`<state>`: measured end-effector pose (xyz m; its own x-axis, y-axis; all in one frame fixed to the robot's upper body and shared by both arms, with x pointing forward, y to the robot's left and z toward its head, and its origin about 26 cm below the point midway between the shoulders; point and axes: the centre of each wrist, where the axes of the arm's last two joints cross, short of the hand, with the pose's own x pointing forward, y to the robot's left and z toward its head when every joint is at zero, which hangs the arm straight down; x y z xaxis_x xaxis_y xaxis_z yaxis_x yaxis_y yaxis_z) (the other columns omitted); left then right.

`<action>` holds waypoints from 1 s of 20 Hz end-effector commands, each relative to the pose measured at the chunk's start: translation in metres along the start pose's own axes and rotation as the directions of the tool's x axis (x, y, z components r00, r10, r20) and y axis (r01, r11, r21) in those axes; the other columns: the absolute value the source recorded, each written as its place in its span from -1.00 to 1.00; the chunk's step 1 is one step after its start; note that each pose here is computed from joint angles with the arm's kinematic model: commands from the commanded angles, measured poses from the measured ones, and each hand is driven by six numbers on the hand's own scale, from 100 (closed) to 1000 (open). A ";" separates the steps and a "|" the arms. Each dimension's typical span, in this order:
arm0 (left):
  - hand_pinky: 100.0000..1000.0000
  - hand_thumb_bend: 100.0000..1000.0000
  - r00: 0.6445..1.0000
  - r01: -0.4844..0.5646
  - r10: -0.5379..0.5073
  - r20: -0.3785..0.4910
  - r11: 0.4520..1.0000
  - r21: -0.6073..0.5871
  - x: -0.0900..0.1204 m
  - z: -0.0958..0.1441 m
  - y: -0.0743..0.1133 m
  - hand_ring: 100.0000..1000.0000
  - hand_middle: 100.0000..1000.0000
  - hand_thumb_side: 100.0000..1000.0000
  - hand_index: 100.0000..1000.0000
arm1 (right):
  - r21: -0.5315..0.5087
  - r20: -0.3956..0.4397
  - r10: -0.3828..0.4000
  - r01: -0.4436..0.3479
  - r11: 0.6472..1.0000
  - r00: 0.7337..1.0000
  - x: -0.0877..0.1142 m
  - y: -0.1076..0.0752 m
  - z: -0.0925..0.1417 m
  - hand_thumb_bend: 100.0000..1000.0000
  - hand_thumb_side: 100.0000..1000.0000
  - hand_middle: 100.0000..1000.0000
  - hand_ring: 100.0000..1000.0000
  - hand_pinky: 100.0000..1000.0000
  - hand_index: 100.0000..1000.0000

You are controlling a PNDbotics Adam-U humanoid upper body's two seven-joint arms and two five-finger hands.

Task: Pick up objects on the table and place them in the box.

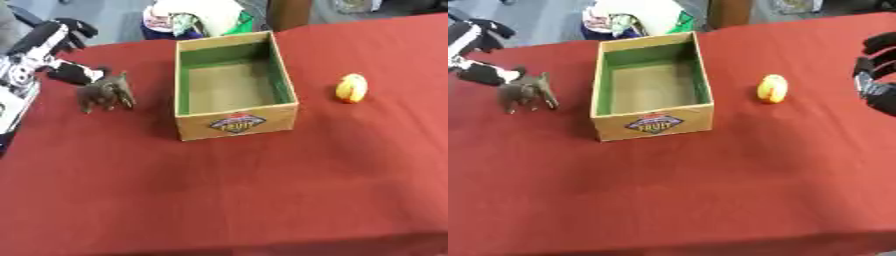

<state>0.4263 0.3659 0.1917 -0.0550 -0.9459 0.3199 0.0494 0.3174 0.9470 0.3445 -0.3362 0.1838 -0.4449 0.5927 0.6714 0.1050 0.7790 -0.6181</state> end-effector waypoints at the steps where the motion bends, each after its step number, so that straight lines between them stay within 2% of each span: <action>1: 0.38 -0.24 0.999 0.036 -0.037 -0.025 0.999 -0.025 -0.011 -0.006 0.014 0.38 0.44 -1.00 0.60 | -0.004 0.019 0.019 -0.019 1.000 1.000 0.005 -0.008 -0.003 -1.00 -1.00 0.14 0.08 -0.03 0.34; 8: 0.38 -0.27 0.996 0.070 -0.076 -0.048 0.991 -0.118 -0.026 -0.021 -0.003 0.38 0.43 -1.00 0.59 | -0.001 0.014 0.016 -0.016 1.000 1.000 0.003 -0.007 -0.002 -1.00 -1.00 0.14 0.08 -0.03 0.34; 15: 0.39 -0.27 0.991 0.101 -0.113 -0.066 0.982 -0.162 -0.030 -0.029 -0.020 0.40 0.45 -1.00 0.60 | 0.001 0.012 0.016 -0.016 1.000 1.000 0.003 -0.007 -0.001 -1.00 -1.00 0.14 0.08 -0.03 0.34; 20: 0.41 -0.27 0.990 0.099 -0.115 -0.081 0.979 -0.179 -0.032 -0.030 -0.018 0.40 0.46 -1.00 0.61 | 0.001 0.012 0.017 -0.017 1.000 1.000 0.003 -0.007 -0.001 -1.00 -1.00 0.14 0.08 -0.03 0.34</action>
<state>0.4562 0.3819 0.1510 0.0115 -0.9762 0.2165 0.2417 0.2128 0.9467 0.3442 -0.3366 0.1814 -0.4404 0.5932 0.6739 0.0965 0.7776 -0.6213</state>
